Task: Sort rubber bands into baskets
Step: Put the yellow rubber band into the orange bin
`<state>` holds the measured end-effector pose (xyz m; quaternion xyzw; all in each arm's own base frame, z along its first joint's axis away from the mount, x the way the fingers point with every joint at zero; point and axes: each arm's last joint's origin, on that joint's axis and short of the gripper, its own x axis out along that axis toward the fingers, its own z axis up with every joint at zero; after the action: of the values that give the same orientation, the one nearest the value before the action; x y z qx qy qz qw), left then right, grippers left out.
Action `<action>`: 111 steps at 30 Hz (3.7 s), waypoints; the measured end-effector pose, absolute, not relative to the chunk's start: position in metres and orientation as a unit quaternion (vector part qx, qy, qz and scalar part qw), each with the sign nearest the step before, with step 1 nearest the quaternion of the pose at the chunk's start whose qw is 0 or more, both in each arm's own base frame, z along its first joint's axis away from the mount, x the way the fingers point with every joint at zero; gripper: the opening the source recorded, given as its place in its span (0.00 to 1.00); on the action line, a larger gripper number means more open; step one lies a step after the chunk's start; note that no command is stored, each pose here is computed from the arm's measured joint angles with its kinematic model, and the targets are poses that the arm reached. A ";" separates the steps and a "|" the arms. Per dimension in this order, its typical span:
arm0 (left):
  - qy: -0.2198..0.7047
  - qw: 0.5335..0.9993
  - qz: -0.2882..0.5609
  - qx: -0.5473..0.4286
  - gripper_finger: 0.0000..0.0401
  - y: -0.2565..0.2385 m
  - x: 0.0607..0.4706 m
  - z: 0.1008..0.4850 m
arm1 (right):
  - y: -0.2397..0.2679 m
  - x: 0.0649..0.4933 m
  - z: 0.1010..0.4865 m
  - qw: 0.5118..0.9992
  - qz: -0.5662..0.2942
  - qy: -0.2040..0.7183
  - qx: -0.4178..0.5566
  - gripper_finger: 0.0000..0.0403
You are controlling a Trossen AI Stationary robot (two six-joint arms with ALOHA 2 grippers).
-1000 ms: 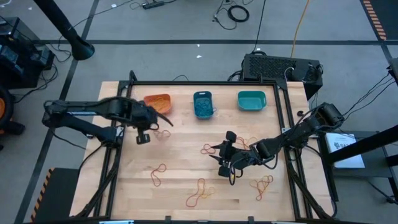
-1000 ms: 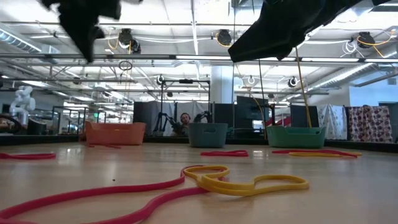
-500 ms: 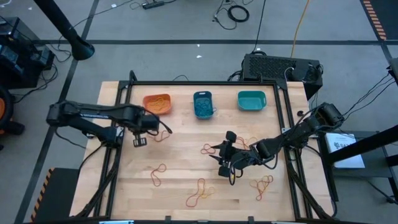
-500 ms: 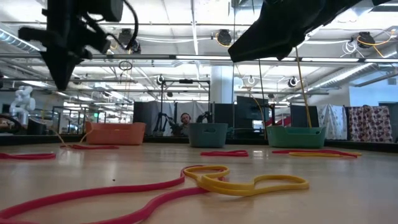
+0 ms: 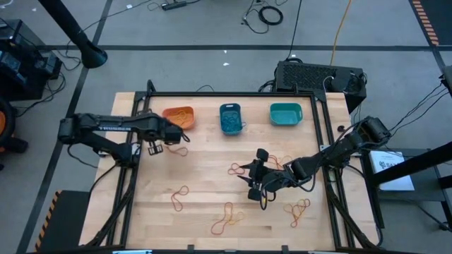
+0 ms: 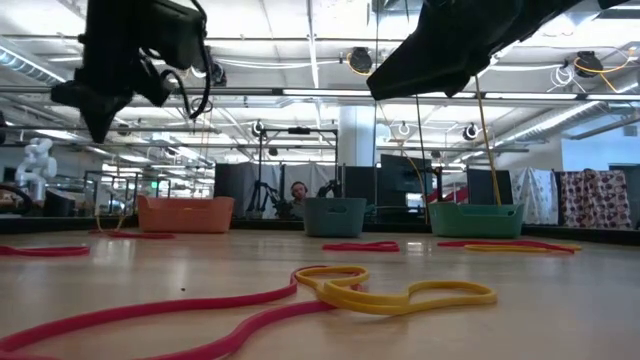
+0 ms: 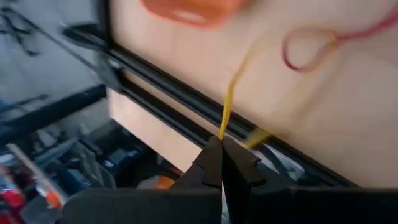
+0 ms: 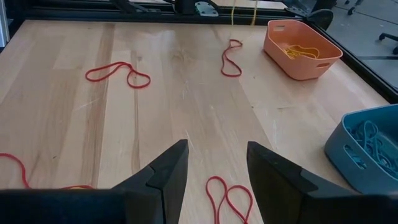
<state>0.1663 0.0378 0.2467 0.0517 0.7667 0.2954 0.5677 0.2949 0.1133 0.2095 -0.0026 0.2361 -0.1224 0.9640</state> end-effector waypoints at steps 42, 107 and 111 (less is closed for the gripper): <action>0.468 0.840 0.263 0.074 0.00 0.017 0.225 0.376 | 0.082 0.362 0.148 0.983 -0.121 0.114 -0.078 0.39; 0.594 0.783 0.143 -0.120 0.27 0.073 0.221 0.269 | 0.137 0.271 0.219 0.963 -0.068 0.260 0.005 0.39; 0.554 0.824 0.085 -0.081 0.27 0.026 0.229 0.277 | 0.144 0.268 0.218 0.961 -0.035 0.272 0.044 0.39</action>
<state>0.2290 0.0259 0.2765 -0.0809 0.5542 0.0852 0.8240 0.2681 0.1436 0.2179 0.0443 0.2717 -0.0351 0.9607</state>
